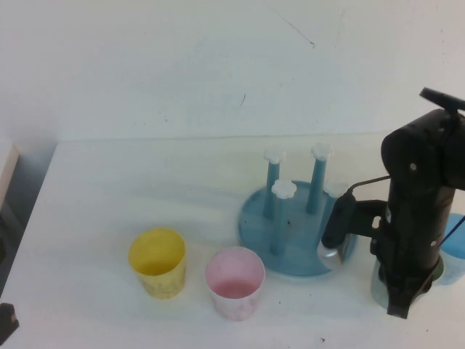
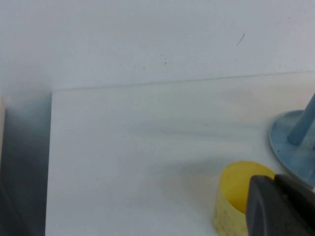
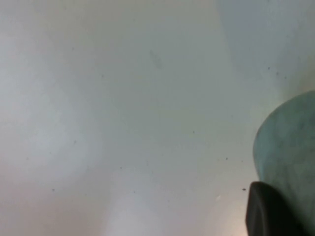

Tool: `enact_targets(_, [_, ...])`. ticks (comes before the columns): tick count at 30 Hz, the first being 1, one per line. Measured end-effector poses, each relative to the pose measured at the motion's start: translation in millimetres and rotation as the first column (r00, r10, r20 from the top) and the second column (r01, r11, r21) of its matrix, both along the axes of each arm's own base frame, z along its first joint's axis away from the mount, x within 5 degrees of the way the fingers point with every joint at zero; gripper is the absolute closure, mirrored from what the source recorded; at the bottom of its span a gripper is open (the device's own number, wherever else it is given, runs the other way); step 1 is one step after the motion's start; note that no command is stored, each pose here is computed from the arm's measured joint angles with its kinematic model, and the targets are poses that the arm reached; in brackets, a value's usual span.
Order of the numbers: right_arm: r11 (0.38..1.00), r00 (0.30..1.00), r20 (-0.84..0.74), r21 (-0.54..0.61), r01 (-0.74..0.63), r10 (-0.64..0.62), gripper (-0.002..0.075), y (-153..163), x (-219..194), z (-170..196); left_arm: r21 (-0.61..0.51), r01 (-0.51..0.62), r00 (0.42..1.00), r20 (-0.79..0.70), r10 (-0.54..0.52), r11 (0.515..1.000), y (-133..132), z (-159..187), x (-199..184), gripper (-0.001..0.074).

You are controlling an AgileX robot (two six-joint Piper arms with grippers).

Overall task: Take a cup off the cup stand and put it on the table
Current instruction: Place the cup on the table

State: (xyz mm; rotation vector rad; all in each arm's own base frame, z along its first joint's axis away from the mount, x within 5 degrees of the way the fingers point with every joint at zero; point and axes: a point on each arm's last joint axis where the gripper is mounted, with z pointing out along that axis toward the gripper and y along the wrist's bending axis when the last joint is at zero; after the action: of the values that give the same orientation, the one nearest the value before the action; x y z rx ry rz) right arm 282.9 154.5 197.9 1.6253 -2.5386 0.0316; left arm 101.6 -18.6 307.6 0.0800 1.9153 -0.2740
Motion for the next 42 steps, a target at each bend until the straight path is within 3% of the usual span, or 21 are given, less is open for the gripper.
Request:
enact_targets(10, [0.999,0.999,-0.028,-0.027,0.021,-0.022,0.0679,5,8,-24,0.0,-0.011,1.0,0.013,0.011,1.0,1,-1,-1,0.0736])
enact_targets(17, [0.998,0.996,-0.07,0.017,0.061,-0.059,0.0437,9,4,-24,0.004,-0.014,1.0,0.015,0.014,1.0,1,-1,-1,0.0736])
enact_targets(22, [0.994,0.995,-0.038,0.064,0.092,-0.09,0.0393,7,-1,0,0.004,-0.014,1.0,0.015,0.014,1.0,1,-1,-1,0.0736])
enact_targets(28, [0.981,0.99,0.092,0.174,0.089,-0.106,0.0389,-3,-21,60,0.005,-0.014,1.0,0.016,0.013,1.0,1,-1,-1,0.0736])
enact_targets(33, [0.941,0.948,0.278,0.333,0.053,-0.152,0.0397,-19,-53,115,-0.014,-0.016,1.0,0.009,0.016,1.0,1,-2,-2,0.0736])
enact_targets(37, [0.855,0.867,0.43,0.519,-0.01,-0.252,0.0459,-33,-89,138,-0.027,-0.031,0.998,0.048,0.032,0.999,0,-6,-13,0.0736])
enact_targets(42, [0.709,0.768,0.538,0.686,-0.162,-0.346,0.0575,-49,-137,132,-0.051,-0.068,0.991,0.109,0.073,0.996,1,-18,-25,0.0736])
